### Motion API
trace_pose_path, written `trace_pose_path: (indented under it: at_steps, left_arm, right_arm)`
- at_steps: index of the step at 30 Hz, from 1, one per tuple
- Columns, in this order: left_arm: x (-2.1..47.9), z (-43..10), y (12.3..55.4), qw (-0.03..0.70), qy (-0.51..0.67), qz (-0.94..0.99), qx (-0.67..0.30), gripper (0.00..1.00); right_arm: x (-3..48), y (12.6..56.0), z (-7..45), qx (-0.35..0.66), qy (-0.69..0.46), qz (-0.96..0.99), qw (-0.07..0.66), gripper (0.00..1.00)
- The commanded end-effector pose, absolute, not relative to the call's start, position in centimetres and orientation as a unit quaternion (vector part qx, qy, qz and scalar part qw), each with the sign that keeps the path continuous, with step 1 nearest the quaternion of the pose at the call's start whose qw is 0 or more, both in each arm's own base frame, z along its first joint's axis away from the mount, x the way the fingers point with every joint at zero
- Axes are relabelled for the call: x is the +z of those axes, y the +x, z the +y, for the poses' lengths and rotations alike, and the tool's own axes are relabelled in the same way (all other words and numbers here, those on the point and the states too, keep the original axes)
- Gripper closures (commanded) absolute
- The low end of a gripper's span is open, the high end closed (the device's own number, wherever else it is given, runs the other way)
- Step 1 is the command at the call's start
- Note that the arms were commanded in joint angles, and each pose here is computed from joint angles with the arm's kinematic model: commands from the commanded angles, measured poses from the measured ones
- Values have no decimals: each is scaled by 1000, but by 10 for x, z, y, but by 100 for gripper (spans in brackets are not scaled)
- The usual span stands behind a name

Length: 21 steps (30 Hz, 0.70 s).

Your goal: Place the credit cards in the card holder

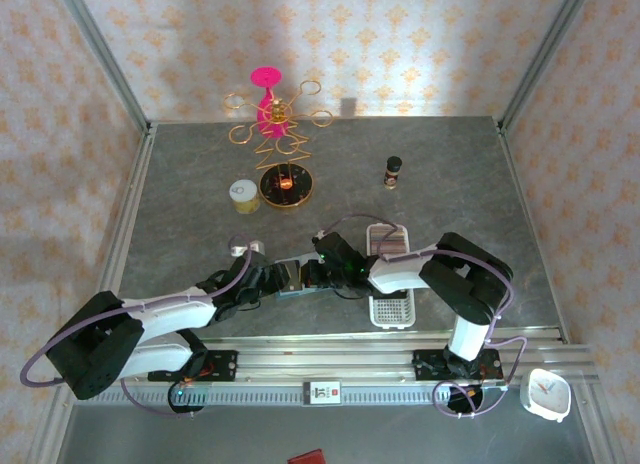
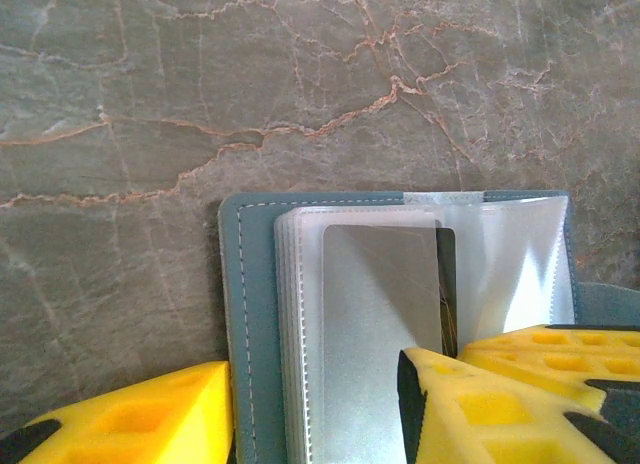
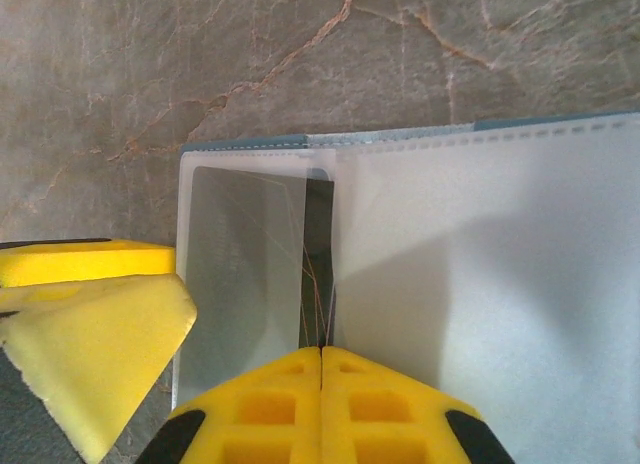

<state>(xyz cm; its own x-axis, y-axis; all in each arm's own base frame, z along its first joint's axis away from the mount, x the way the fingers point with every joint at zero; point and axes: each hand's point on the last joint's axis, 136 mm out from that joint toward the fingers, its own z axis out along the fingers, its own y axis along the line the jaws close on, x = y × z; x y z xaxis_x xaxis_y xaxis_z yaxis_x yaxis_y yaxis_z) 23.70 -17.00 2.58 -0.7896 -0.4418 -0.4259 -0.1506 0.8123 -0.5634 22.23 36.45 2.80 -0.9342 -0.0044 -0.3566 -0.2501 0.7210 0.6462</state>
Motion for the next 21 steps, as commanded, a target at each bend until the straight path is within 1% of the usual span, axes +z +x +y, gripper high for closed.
trace_pose_path:
  at_steps: [1,5,8,15,19,21]
  left_arm:
    - [44,-188,244,292,-157,887,-320,54]
    - [63,-196,246,306,-157,865,-366,57]
    - [70,-199,248,311,-154,859,-377,61]
    - [60,-194,243,300,-149,873,-353,80]
    - [48,-176,241,302,-154,894,-294,93]
    - [44,-165,239,305,-154,903,-261,96]
  right_arm:
    - [14,210,359,363,-67,918,146,100]
    - [14,208,357,369,-62,916,144,100]
    - [16,206,356,377,-59,913,145,100]
    - [34,207,360,401,-61,900,159,100]
    - [47,213,357,395,-61,899,180,94]
    - [53,218,351,377,-59,903,196,88]
